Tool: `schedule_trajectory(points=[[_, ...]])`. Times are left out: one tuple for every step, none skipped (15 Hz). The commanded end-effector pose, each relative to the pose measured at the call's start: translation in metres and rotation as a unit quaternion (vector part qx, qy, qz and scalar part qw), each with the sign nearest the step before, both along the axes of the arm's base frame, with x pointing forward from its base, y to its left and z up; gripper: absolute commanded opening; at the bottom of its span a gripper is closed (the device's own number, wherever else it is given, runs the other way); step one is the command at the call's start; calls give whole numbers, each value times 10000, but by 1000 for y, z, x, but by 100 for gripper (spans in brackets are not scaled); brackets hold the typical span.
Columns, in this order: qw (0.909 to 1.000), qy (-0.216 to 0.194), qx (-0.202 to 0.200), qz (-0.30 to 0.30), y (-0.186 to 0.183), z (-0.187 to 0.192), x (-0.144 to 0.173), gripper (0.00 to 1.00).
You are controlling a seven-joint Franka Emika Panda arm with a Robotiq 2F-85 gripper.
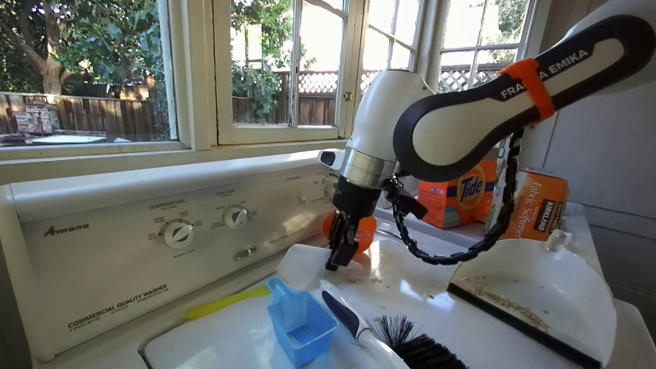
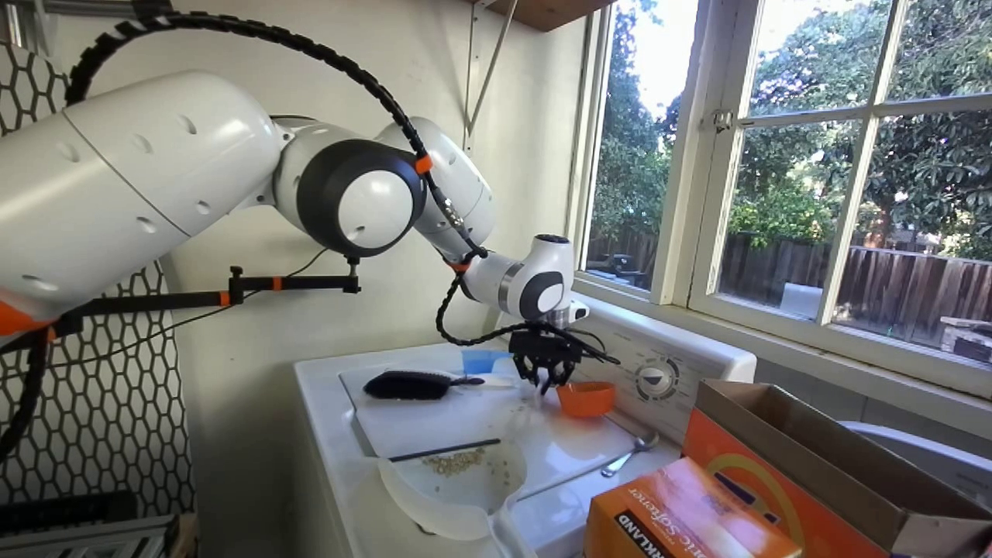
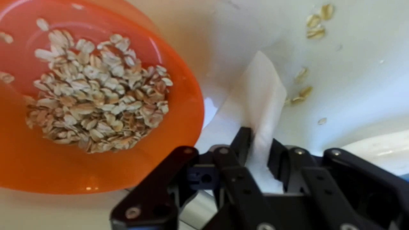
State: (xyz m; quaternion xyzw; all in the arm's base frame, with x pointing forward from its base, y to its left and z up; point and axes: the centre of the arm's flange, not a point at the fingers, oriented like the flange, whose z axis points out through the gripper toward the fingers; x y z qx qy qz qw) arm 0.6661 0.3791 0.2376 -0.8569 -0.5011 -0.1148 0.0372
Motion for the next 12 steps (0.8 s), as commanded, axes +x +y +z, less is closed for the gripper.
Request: schedule_trajectory(points=[[10000, -19, -63, -16, -1, 0, 8, 3], [10000, -54, -64, -44, -3, 2, 9, 3], [9999, -81, -42, -56, -3, 3, 10, 3], [9999, -111, -30, -46, -3, 6, 11, 3], [9999, -126, -12, -32, -2, 8, 11, 3], [9999, -136, 12, -17, -1, 10, 11, 3], [9999, -134, 21, -6, 1, 12, 11, 3], [9999, -139, 37, 13, 2, 14, 10, 3], [9999, -118, 45, 24, 4, 14, 9, 3], [9999, -106, 58, 47, 6, 13, 8, 3], [9999, -94, 54, 66, 7, 12, 7, 3], [9999, -72, 53, 88, 9, 11, 6, 3]])
